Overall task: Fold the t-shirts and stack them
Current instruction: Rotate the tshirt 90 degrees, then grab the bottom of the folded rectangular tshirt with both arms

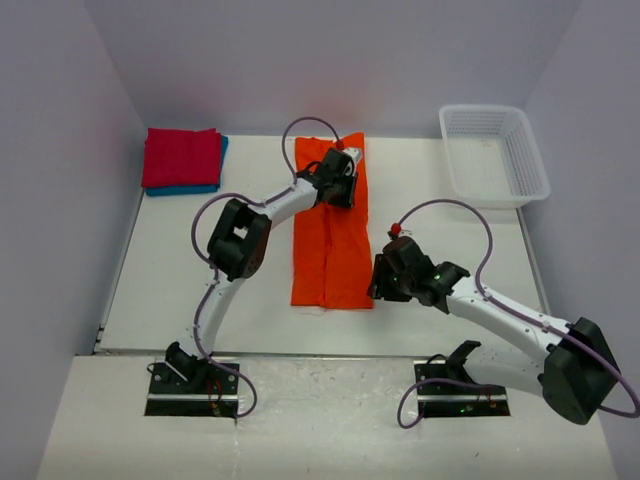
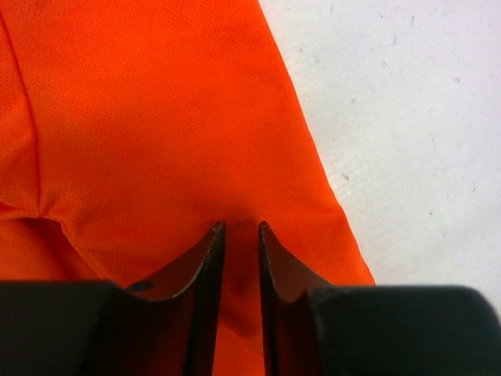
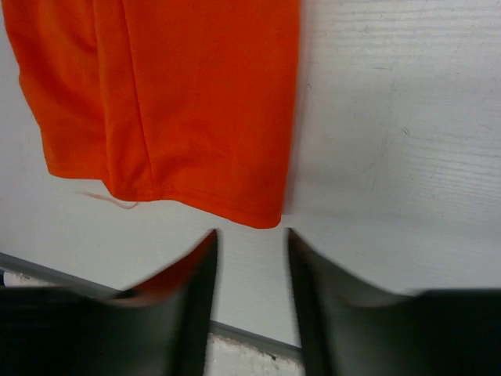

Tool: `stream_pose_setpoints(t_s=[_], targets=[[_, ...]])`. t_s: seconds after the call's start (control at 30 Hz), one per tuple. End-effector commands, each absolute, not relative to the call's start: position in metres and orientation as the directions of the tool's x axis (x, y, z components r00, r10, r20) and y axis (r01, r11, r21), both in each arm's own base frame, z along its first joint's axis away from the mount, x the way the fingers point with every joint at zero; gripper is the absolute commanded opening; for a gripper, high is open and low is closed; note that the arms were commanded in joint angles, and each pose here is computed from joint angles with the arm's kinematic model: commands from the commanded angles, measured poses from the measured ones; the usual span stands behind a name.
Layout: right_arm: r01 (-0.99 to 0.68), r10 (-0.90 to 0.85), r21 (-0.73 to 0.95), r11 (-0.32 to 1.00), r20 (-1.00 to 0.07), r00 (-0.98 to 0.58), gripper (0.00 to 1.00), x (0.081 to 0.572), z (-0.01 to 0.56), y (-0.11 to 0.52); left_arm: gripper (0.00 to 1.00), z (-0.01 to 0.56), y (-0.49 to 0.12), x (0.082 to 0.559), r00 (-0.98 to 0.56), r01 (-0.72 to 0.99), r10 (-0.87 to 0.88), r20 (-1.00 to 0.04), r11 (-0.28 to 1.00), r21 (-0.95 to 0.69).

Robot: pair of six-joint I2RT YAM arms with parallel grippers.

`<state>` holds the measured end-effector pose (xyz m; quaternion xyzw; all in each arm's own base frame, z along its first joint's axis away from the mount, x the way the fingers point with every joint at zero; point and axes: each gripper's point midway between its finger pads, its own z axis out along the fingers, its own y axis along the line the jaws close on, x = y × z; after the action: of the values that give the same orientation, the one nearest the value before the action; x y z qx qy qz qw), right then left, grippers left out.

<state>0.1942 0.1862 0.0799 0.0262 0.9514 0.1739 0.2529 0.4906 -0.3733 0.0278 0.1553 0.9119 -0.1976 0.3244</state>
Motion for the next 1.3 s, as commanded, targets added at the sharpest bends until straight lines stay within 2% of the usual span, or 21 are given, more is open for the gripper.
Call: stream_pose_setpoints(t_s=[0.0,0.07,0.2,0.5,0.8,0.93,1.17,1.23,1.27], targets=[[-0.020,0.179,0.385,0.923,-0.473,-0.863,0.53,0.200,0.072,0.195,0.30,0.089,-0.370,0.493,-0.679,0.452,0.152,-0.719,0.857,-0.247],[-0.007,0.186,0.378,0.926,-0.473,-0.861,0.60,0.201,0.068,0.193,0.34,0.100,-0.370,0.495,-0.666,0.461,0.150,-0.731,0.853,-0.245],[0.001,0.182,0.376,0.927,-0.448,-0.875,0.60,0.197,0.056,0.193,0.36,0.118,-0.372,0.495,-0.650,0.476,0.144,-0.746,0.842,-0.252],[0.019,0.191,0.389,0.921,-0.408,-0.893,0.46,0.193,0.034,0.198,0.36,0.137,-0.350,0.482,-0.642,0.433,0.125,-0.756,0.873,-0.223],[0.012,0.174,0.386,0.922,-0.389,-0.905,0.43,0.199,0.019,0.207,0.36,0.167,-0.300,0.441,-0.616,0.349,0.078,-0.784,0.919,-0.183],[0.008,0.171,0.385,0.923,-0.390,-0.905,0.42,0.202,0.017,0.209,0.36,0.158,-0.278,0.421,-0.638,0.289,0.053,-0.768,0.941,-0.175],[0.008,0.173,0.393,0.920,-0.386,-0.906,0.34,0.202,0.014,0.211,0.36,0.084,-0.244,0.368,-0.765,0.189,0.034,-0.643,0.966,-0.174],[0.008,0.171,0.389,0.921,-0.386,-0.906,0.25,0.203,0.013,0.211,0.36,0.068,-0.237,0.355,-0.789,0.160,0.015,-0.614,0.970,-0.182],[0.008,0.170,0.389,0.921,-0.384,-0.908,0.24,0.203,0.013,0.212,0.36,0.065,-0.234,0.349,-0.793,0.156,0.009,-0.609,0.970,-0.189]])
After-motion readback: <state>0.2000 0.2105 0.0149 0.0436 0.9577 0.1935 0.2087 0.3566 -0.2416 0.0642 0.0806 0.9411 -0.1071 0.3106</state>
